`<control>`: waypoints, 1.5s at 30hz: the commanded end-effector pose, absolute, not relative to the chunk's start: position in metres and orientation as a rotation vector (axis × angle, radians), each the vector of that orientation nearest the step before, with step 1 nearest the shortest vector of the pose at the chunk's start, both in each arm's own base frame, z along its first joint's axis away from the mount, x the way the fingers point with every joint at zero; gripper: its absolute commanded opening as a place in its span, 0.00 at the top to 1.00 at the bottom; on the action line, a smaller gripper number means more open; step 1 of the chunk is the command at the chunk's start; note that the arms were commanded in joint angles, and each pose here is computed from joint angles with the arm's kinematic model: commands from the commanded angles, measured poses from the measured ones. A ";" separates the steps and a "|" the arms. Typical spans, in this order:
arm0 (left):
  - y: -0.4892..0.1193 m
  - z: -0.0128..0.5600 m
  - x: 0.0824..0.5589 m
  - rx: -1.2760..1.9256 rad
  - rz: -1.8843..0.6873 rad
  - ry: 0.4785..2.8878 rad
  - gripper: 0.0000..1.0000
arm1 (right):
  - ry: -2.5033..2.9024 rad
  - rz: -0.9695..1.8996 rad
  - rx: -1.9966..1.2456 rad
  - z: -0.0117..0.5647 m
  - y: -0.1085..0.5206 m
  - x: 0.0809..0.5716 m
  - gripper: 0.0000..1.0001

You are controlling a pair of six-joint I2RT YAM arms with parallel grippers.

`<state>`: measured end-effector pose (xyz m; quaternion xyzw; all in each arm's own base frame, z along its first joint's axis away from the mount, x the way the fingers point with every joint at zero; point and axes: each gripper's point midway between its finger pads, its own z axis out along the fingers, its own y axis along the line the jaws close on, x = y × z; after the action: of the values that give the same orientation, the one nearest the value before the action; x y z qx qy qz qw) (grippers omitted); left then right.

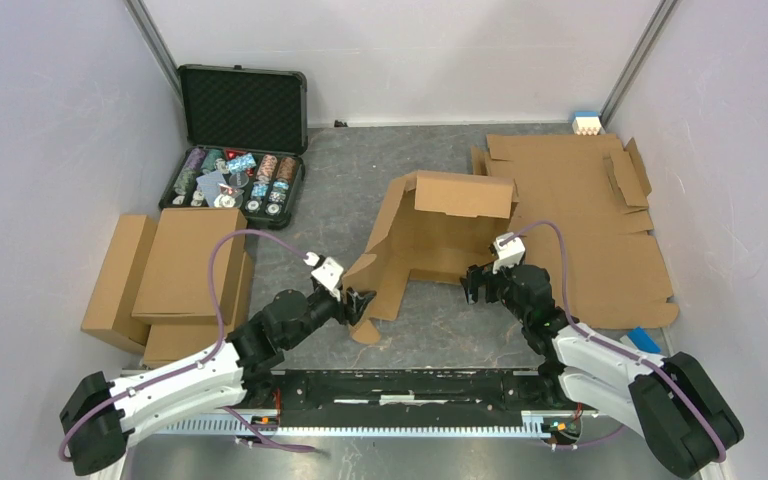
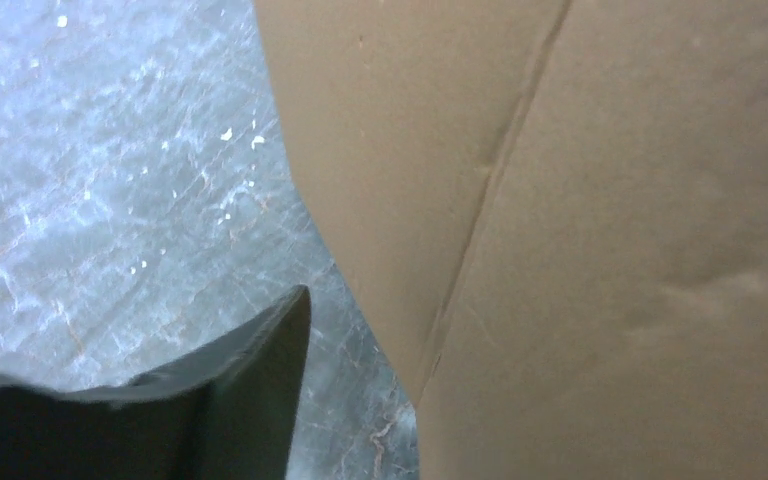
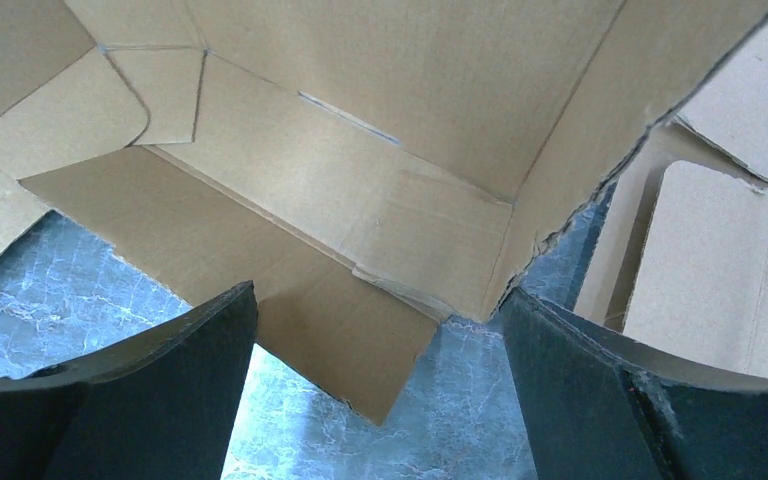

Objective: Fold the paper box

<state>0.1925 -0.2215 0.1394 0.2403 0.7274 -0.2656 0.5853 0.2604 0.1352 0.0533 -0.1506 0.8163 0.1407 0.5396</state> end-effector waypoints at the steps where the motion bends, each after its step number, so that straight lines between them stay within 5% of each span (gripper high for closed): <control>1: -0.240 0.188 0.187 0.663 -0.686 1.445 0.49 | 1.857 0.346 -0.320 0.080 0.141 0.276 0.05; 4: -0.244 0.198 0.177 0.718 -0.723 1.378 0.69 | 1.858 0.325 -0.299 0.082 0.138 0.279 0.05; 8: -0.248 0.201 0.163 0.758 -0.795 1.353 0.80 | 1.872 0.285 -0.251 0.083 0.130 0.284 0.02; 45: -0.278 0.167 0.154 0.887 -0.897 1.560 0.80 | 1.891 0.377 -0.372 0.074 0.137 0.272 0.02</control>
<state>0.1592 -0.2653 0.1474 0.3748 0.6716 -0.3432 0.5392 0.2690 0.1316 0.0657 -0.1470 0.8119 0.1495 0.5449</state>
